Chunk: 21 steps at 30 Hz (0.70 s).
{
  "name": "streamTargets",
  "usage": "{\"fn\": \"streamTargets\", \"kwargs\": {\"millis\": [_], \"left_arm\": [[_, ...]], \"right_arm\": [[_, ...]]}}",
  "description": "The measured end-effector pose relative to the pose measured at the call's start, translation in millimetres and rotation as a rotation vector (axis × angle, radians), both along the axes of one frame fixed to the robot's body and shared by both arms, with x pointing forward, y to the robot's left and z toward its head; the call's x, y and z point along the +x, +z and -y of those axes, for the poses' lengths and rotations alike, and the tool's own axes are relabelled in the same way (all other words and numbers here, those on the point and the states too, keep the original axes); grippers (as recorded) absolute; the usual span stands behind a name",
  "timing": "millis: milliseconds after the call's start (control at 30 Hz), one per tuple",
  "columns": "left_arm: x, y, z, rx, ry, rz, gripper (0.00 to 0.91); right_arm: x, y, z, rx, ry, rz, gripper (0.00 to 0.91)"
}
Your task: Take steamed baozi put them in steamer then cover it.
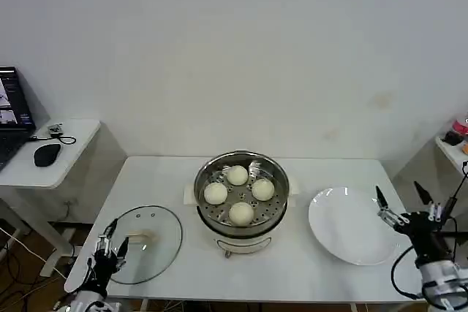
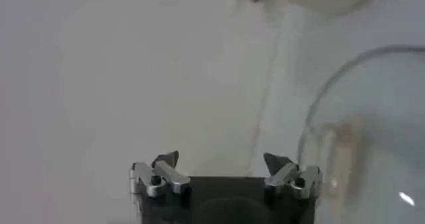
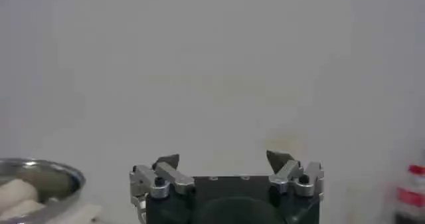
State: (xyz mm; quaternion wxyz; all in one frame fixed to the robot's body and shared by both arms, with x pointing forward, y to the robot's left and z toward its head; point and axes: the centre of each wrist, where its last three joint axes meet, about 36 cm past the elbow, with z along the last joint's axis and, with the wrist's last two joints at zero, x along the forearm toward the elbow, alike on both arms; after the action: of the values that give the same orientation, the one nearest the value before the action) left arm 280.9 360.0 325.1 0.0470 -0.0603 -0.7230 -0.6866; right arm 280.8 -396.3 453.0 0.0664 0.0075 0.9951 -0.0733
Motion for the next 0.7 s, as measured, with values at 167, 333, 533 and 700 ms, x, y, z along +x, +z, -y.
{"fn": "streamTargets", "kwargs": {"millis": [167,333,533,700], "left_arm": [[-2,-6.8,4,0.055,-0.031,-0.031,0.907],[3,-11.1,6,0.088,-0.048,-0.044,0.907],[14,-15.2,6,0.118,-0.064,-0.054,0.907],[26,-19.9,5,0.130,-0.071,-0.057,0.907]], "right_arm": [[-10,-2.2,6,0.000,-0.035,0.008,0.907],[-19,-6.2,7,0.001,-0.053,0.006,0.907],[-27,-7.3,9,-0.001,-0.071,0.008,0.907],[-33,-8.8,10,-0.003,-0.080,0.004,0.907]]}}
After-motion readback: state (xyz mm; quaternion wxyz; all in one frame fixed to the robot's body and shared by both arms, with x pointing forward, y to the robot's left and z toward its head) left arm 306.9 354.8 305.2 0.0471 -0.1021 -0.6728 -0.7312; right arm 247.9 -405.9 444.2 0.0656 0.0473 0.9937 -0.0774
